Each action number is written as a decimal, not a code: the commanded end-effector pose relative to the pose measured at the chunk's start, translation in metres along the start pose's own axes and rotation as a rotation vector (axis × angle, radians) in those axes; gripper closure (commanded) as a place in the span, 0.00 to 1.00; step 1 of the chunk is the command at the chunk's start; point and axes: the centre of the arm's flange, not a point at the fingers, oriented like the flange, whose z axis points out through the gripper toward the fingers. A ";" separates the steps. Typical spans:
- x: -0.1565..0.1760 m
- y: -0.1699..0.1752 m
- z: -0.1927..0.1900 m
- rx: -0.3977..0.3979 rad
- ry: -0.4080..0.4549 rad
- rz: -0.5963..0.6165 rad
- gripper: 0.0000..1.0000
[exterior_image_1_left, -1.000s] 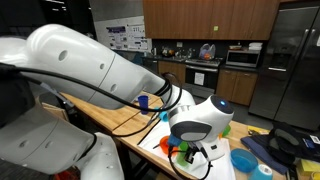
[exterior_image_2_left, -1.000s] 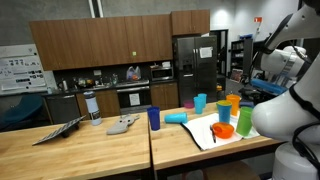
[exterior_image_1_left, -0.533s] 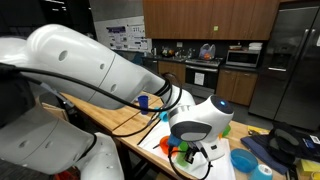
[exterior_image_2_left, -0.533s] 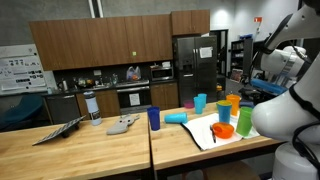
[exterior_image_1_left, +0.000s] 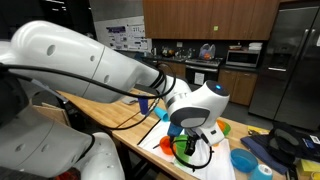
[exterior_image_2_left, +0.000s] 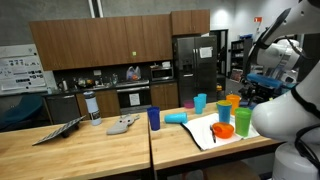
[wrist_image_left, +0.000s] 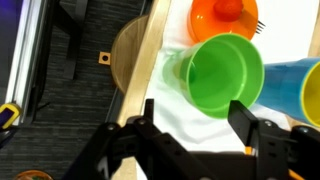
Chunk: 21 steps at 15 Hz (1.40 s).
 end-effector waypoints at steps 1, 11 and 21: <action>-0.030 -0.029 -0.051 -0.018 0.047 -0.114 0.00; -0.076 -0.126 -0.089 -0.033 0.137 -0.474 0.00; -0.084 -0.134 -0.069 -0.023 0.127 -0.496 0.00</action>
